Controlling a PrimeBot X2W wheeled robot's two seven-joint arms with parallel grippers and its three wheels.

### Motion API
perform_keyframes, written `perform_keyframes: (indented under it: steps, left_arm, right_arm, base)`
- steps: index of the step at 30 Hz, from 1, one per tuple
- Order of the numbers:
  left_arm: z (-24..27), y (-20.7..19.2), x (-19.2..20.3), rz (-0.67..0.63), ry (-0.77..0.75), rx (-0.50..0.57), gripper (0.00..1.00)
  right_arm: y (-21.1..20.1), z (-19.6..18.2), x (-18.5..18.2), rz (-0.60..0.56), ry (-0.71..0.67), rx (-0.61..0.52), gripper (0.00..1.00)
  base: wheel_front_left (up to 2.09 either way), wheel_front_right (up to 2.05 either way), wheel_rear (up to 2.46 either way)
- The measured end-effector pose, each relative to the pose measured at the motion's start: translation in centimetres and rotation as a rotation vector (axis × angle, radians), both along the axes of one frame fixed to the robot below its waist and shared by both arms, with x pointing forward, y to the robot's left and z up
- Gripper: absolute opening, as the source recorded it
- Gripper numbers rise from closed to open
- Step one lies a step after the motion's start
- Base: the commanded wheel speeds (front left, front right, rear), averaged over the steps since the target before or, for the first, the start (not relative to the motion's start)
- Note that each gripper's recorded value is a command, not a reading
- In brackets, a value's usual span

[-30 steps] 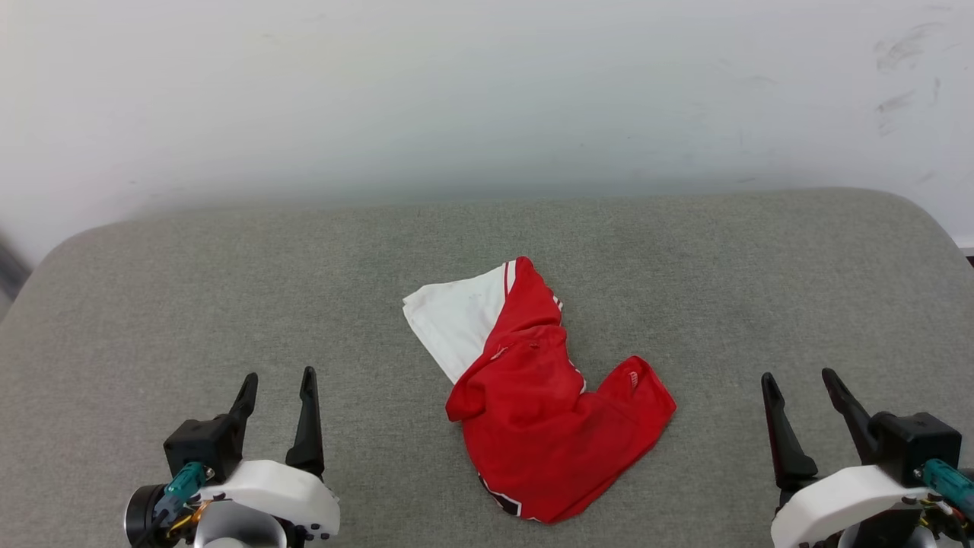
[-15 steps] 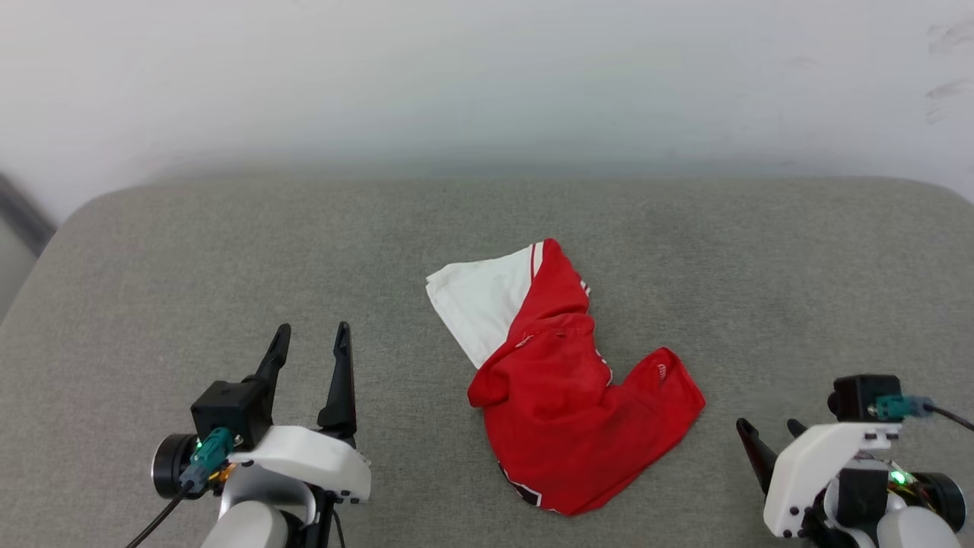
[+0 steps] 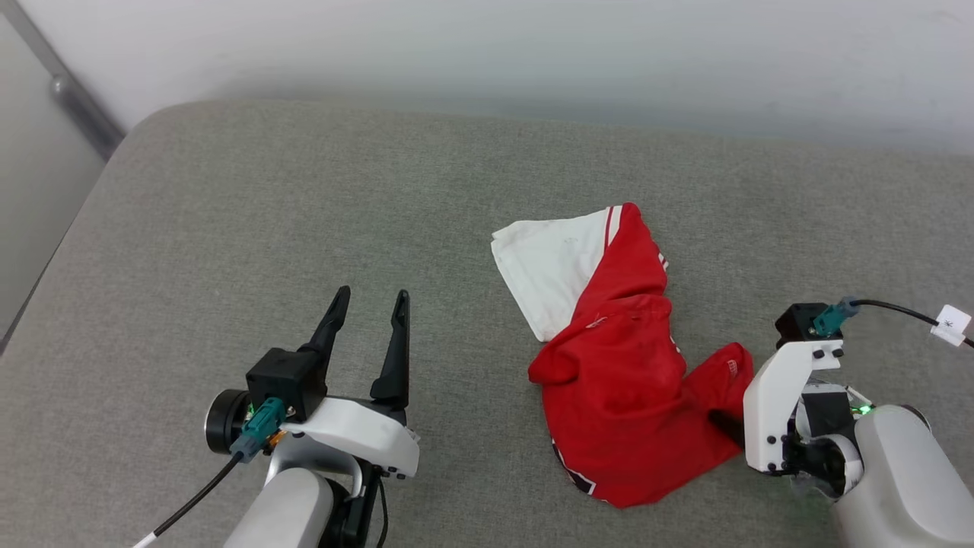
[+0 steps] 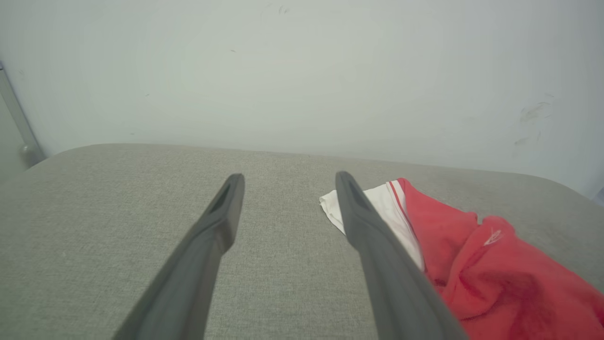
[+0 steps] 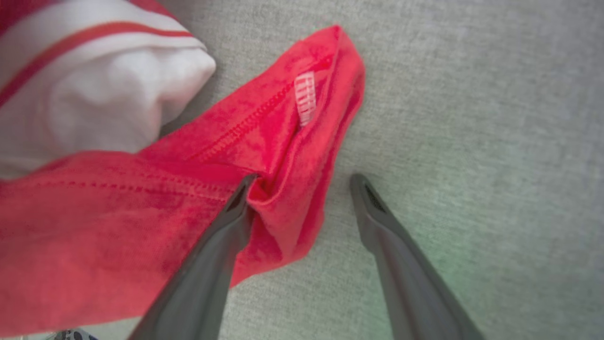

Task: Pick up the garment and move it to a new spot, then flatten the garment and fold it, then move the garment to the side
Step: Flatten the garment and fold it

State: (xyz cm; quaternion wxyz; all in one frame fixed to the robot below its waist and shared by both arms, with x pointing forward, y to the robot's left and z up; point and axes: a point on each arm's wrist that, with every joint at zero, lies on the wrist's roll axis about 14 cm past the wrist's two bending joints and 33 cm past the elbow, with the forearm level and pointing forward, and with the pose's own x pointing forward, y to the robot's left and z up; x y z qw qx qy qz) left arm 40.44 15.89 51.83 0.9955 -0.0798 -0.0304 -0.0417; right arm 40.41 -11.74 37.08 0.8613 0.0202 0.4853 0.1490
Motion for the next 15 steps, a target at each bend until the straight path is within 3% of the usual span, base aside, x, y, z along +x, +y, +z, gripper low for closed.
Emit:
perform_keyframes:
  steps: [2, 3, 4, 5, 10, 15]
  left_arm:
    - [-0.3, 0.3, -0.1, 0.008, 0.007, -0.001, 1.00]
    - [-0.3, 0.5, -0.2, 0.015, 0.009, 0.000, 1.00]
    - [-0.4, 0.6, -0.3, 0.018, 0.010, 0.001, 1.00]
    - [-0.4, 0.7, -0.3, 0.021, 0.010, 0.001, 1.00]
    - [-0.5, 1.0, -0.5, 0.030, 0.012, 0.003, 1.00]
    - [-0.5, 0.6, -1.0, 0.024, 0.011, 0.006, 1.00]
  right_arm:
    - [0.2, -0.7, -0.2, 0.004, 0.058, 0.000, 1.00]
    - [0.3, -0.8, -0.2, 0.008, 0.077, -0.003, 0.74]
    - [0.3, -0.9, -0.3, 0.006, 0.090, 0.000, 0.41]
    - [0.3, -0.9, -0.3, 0.005, 0.097, 0.003, 0.00]
    - [-0.1, 0.7, 0.6, -0.019, -0.007, 0.021, 0.00]
    - [-2.0, 7.0, 3.5, -0.071, -0.293, 0.035, 0.00]
  base:
    - [0.00, 0.00, 0.00]
    - [0.00, 0.00, 0.00]
    - [0.00, 0.00, 0.00]
    - [0.00, 0.00, 0.00]
    - [0.00, 0.00, 0.00]
    - [0.00, 0.00, 0.00]
